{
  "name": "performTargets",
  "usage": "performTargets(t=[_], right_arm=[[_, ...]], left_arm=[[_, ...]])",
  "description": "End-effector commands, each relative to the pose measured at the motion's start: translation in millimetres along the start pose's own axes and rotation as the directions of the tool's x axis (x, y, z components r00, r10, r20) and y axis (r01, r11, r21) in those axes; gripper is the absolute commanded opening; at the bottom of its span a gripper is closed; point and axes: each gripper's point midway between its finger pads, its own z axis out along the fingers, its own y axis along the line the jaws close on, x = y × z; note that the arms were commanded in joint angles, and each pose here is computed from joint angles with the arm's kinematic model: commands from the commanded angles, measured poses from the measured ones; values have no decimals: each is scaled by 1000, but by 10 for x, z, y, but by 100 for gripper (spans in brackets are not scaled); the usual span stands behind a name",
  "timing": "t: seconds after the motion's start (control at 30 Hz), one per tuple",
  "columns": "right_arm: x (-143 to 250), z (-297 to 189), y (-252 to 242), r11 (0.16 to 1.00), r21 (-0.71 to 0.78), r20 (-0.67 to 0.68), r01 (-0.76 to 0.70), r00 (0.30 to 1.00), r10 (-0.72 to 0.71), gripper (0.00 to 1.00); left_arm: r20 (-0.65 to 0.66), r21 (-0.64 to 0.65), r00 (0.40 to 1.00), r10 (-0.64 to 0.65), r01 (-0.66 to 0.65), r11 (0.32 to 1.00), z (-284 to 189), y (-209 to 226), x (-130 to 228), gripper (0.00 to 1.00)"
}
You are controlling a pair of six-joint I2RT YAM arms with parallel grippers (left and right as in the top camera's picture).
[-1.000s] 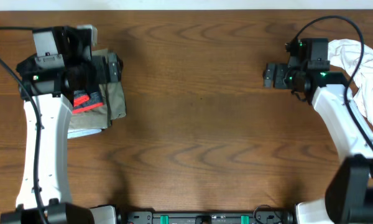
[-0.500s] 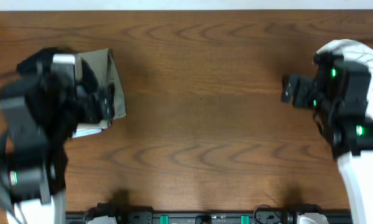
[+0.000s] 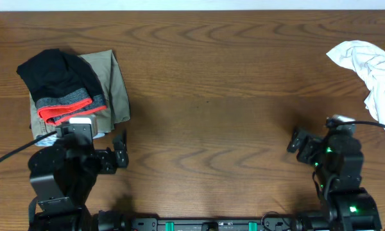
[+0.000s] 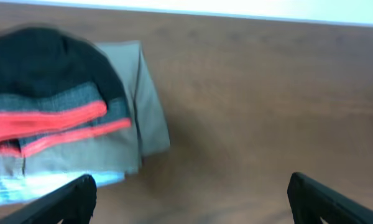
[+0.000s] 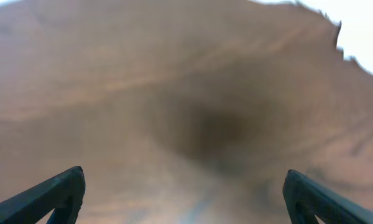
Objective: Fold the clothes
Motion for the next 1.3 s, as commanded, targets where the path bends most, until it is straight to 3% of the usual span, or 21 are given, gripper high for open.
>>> performTargets(t=[0.0,0.3,0.53,0.7,0.83,0.93,1.1,1.27], right_arm=[[221,82,-86,999,40,-56,-15,998,17,99],[676,66,-253,995,100,-223,27,975,-4,99],[722,45,-267,994,103,-239,34,971,-8,99],[769,-91,-66,999,-32,-229,10,973,-17,99],[582,-194,-16,996,-81,-103,23,994,-32,99],[311,-238,76,983,-133,83,126,990,-115,99],[-56,-251,212,955,-146,395,259,900,-184,99],[-236,-229,284,944,-128,595,305,785,-173,99]], left_arm=[[-49,-7,999,-22,22,1000,-8,8,116,98],[-138,-9,989,-43,42,999,-27,1,337,98],[-138,-9,990,-43,42,999,-27,1,336,98],[-138,-9,990,-43,42,999,-27,1,336,98],[-138,-9,990,-43,42,999,-27,1,336,98],[-138,-9,990,-43,42,999,-27,1,336,98],[-138,-9,990,-43,42,999,-27,1,336,98],[-138,-9,990,-43,42,999,-27,1,336,98]])
